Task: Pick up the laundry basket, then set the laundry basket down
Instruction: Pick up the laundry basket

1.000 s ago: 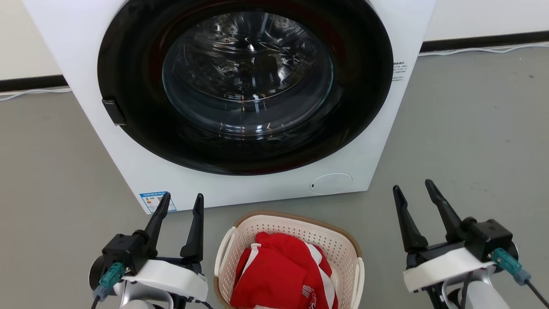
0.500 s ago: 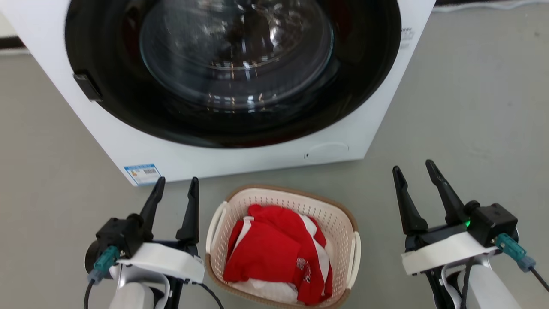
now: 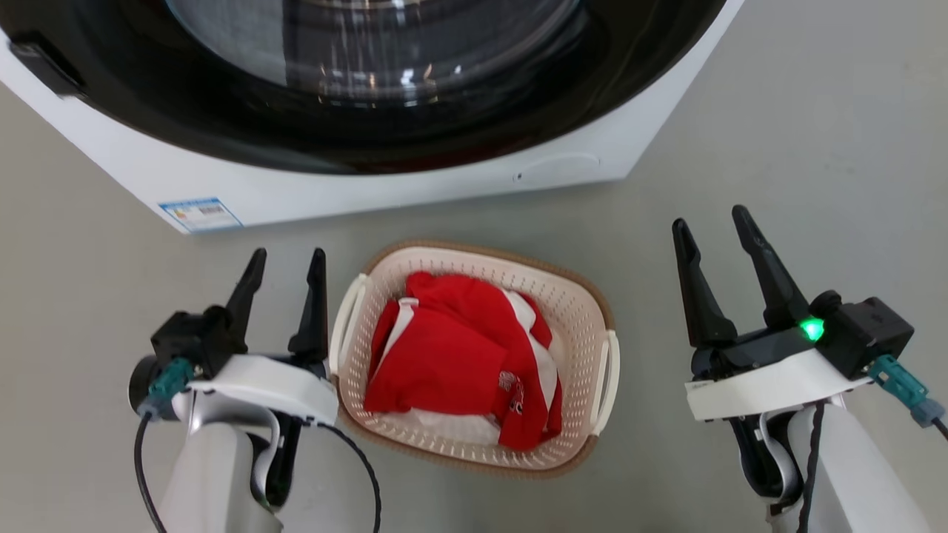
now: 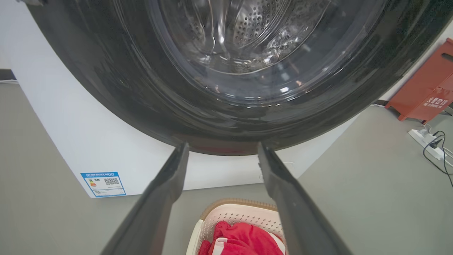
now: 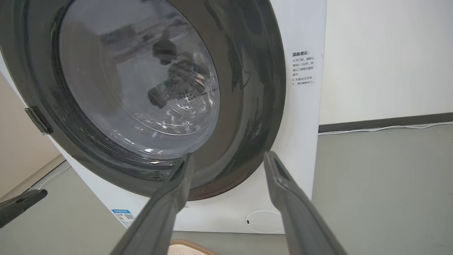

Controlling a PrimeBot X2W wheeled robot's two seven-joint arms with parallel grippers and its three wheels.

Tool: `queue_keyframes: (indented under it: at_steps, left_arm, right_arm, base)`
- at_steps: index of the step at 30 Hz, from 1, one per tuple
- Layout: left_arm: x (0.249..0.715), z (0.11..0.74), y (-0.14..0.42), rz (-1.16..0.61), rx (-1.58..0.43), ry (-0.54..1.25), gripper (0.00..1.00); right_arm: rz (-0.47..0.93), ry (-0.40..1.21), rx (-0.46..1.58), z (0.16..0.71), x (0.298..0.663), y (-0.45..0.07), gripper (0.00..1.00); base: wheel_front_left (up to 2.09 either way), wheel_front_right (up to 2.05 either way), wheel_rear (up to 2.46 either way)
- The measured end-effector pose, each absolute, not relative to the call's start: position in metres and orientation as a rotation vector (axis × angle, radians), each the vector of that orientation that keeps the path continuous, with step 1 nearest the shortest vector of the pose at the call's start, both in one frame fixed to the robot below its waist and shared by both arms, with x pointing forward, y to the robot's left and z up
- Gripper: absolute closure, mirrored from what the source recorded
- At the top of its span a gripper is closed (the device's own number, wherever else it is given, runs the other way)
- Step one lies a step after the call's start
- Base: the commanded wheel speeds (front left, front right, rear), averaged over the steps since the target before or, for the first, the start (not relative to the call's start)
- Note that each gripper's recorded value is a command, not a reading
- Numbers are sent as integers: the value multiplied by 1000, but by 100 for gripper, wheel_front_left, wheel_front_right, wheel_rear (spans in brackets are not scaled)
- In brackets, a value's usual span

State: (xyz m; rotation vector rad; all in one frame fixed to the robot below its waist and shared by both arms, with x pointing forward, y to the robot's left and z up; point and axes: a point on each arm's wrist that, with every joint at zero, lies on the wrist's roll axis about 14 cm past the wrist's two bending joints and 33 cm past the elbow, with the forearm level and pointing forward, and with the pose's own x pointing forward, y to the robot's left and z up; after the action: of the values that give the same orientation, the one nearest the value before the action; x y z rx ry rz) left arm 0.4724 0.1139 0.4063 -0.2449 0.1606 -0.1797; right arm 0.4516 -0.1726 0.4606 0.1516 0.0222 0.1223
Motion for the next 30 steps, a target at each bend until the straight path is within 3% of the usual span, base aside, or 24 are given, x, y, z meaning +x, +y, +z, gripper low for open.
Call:
queue_keyframes:
  at_steps: [14,30]
  left_arm:
    - [500,297,115,-178,-203,415,0]
    - [498,190,96,-312,-117,677,0]
  right_arm:
    - [124,109,166,408,483,-171,0]
    - [97,193,180,358,496,-176,0]
  base:
    - [0,0,0]
    - [0,0,0]
